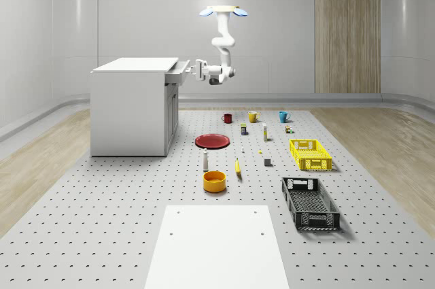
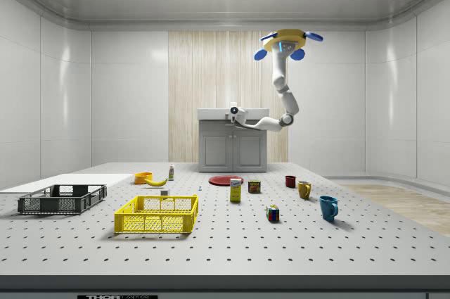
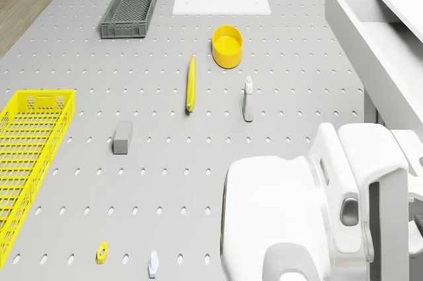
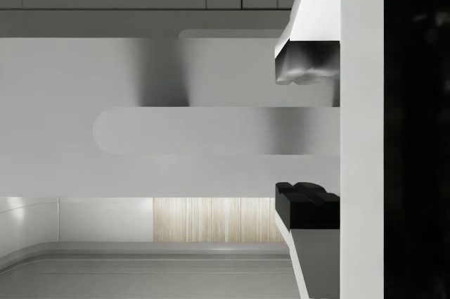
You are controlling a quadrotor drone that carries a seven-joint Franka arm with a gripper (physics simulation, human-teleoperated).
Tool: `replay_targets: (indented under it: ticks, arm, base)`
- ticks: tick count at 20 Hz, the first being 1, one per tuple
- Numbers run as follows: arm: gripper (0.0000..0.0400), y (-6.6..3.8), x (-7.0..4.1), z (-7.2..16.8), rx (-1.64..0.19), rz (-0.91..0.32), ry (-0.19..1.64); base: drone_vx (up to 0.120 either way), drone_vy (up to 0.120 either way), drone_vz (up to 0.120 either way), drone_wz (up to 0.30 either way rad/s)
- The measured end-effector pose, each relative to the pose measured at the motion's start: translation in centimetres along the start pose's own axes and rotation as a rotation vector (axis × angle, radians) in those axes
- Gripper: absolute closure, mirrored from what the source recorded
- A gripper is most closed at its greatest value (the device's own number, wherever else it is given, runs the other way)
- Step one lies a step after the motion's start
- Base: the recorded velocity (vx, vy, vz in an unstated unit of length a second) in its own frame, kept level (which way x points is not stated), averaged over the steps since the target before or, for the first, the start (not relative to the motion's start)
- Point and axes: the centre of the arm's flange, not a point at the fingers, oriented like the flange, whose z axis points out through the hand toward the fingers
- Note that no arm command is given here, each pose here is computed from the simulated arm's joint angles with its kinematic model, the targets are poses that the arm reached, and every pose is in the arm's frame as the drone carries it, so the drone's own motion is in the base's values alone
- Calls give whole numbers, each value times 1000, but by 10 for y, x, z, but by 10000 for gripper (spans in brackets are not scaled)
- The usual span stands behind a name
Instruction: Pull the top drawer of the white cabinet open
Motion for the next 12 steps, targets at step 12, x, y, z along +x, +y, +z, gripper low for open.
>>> replay_targets:
  ticks: [12]
  arm:
    - [99,0,0,-2,4,-2,-3]
  base:
    - [0,93,0,0]
